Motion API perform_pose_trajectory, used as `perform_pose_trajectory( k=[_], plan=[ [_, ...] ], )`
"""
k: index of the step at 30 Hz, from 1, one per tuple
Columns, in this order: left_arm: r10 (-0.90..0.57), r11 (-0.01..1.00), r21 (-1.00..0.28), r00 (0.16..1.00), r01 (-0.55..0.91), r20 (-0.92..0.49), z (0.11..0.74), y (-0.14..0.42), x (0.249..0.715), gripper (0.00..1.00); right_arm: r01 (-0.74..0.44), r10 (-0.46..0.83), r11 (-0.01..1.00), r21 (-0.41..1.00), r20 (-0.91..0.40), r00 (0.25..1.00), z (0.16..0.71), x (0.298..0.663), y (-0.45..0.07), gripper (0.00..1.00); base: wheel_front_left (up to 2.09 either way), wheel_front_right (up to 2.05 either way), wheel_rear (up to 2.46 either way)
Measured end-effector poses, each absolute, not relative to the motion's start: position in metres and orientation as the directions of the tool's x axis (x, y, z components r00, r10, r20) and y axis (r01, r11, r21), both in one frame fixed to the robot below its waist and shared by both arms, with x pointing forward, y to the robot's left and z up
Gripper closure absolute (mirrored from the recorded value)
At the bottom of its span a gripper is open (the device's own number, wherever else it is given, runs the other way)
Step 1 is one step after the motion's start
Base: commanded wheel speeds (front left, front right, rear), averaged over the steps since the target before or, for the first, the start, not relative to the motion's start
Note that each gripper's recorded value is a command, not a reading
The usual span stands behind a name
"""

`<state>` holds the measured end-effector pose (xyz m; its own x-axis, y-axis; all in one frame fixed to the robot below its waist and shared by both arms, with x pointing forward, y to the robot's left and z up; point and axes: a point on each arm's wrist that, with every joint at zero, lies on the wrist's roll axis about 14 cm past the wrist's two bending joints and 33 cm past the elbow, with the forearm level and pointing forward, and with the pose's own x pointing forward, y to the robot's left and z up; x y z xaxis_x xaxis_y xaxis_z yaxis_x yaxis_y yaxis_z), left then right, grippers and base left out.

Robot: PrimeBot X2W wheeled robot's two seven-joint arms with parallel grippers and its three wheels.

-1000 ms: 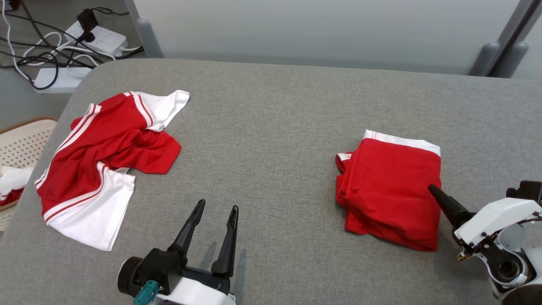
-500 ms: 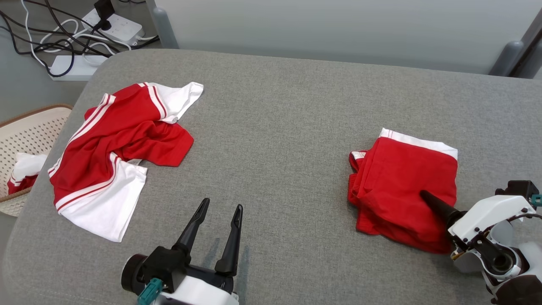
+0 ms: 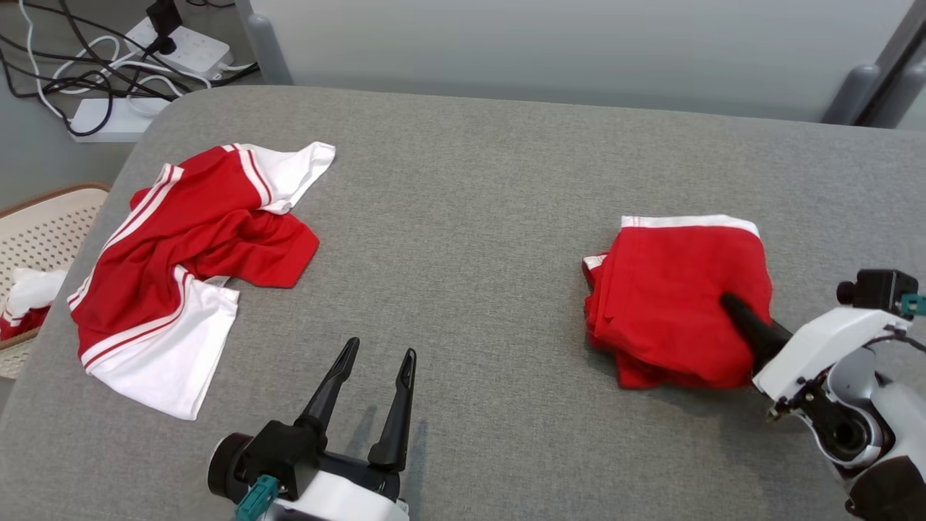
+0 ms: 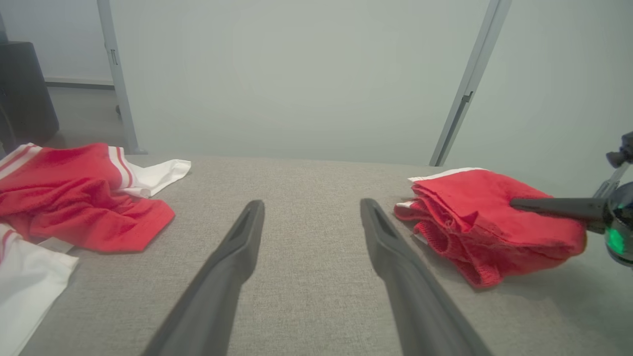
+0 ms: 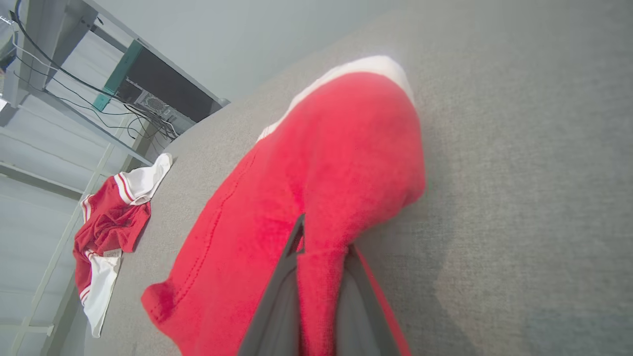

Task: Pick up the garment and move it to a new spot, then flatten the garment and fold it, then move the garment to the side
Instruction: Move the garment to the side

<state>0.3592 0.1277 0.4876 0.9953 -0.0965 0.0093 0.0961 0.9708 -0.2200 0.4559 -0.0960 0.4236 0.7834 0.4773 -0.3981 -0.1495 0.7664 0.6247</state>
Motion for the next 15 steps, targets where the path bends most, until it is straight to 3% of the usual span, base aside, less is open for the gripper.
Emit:
perform_pose_trajectory(
  k=[6,15],
  plan=[
    [-0.128,0.966,-0.225,0.992,0.127,0.011,0.487,0.118,0.364,0.00,-0.218,0.471,0.785,0.580,-0.329,0.819,0.448,0.469,-0.102,1.00,0.00,0.00,0.00],
    [-0.221,0.949,-0.221,0.975,0.223,0.035,0.492,0.088,0.382,0.00,-0.195,0.418,0.814,0.547,-0.318,0.851,0.457,0.478,-0.129,1.00,0.00,0.00,0.00]
  ],
)
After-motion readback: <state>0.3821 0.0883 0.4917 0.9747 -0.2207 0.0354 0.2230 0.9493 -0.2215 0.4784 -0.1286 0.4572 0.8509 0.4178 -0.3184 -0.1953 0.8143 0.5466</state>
